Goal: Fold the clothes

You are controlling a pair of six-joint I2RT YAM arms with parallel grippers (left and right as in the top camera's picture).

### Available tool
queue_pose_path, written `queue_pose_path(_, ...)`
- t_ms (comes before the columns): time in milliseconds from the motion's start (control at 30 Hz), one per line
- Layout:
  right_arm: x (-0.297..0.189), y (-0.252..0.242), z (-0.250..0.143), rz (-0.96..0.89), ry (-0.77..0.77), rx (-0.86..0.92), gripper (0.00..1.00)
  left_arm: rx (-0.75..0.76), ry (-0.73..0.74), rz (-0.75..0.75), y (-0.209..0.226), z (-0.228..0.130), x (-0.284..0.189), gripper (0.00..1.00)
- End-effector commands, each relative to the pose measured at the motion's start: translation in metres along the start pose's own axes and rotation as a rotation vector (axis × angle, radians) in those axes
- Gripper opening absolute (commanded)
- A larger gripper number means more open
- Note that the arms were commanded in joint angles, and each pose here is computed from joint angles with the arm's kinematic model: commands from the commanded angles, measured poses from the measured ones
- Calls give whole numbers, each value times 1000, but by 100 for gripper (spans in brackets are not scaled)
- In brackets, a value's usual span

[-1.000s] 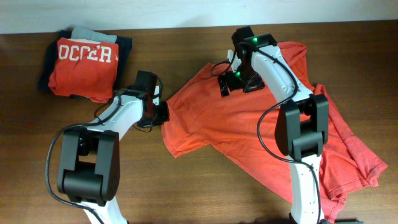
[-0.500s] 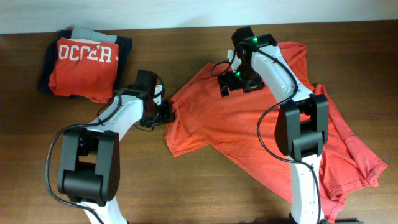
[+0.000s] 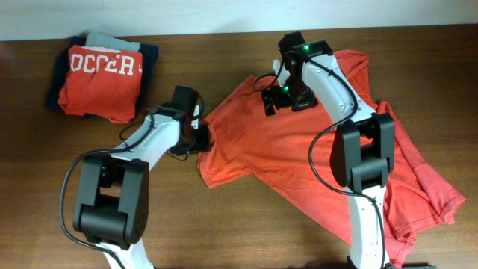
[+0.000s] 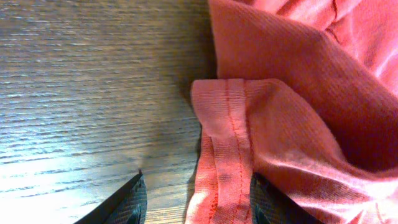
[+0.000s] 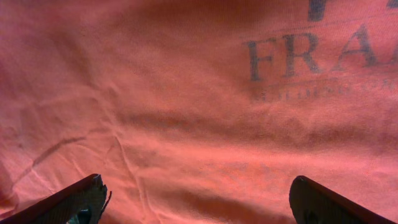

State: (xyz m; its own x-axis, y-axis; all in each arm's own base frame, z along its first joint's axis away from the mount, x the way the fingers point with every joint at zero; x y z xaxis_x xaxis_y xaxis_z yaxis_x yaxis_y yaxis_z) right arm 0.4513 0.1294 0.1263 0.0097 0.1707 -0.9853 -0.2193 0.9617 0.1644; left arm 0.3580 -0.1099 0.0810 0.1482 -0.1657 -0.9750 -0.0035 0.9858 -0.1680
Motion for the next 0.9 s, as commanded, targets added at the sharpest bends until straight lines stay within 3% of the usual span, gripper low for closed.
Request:
queue_pose_path(0,-27,5,3,10,-67,-21,99,12,15,68,-4,-8,6,53)
queue_pose_path(400,-27,5,2,10,-64,-20,99,-68,103,201,14,-25,3,52)
queue_pose_path(600,-27,5,2,10,-64,-20,99,-123,131,401,47,-31,-6,52)
queue_pose_path(867,-27,5,2,9,-63,-36,99,-227,184,425,75,-36,-12,52)
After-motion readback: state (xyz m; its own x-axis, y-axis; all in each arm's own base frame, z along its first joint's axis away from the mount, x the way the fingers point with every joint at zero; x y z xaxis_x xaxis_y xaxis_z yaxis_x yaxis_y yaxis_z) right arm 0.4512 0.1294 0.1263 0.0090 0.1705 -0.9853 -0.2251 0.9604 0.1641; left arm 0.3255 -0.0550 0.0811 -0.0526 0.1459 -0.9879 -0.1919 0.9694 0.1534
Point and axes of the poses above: each gripper's point midway between its finger pads, its own x axis out along the fingers, its own y axis along the line the jaws close on, z = x × y, the point moved 8 cm from there along -x, back along the fingers, and after that the axes turned 1 degree about x, right-handed, at the moved point
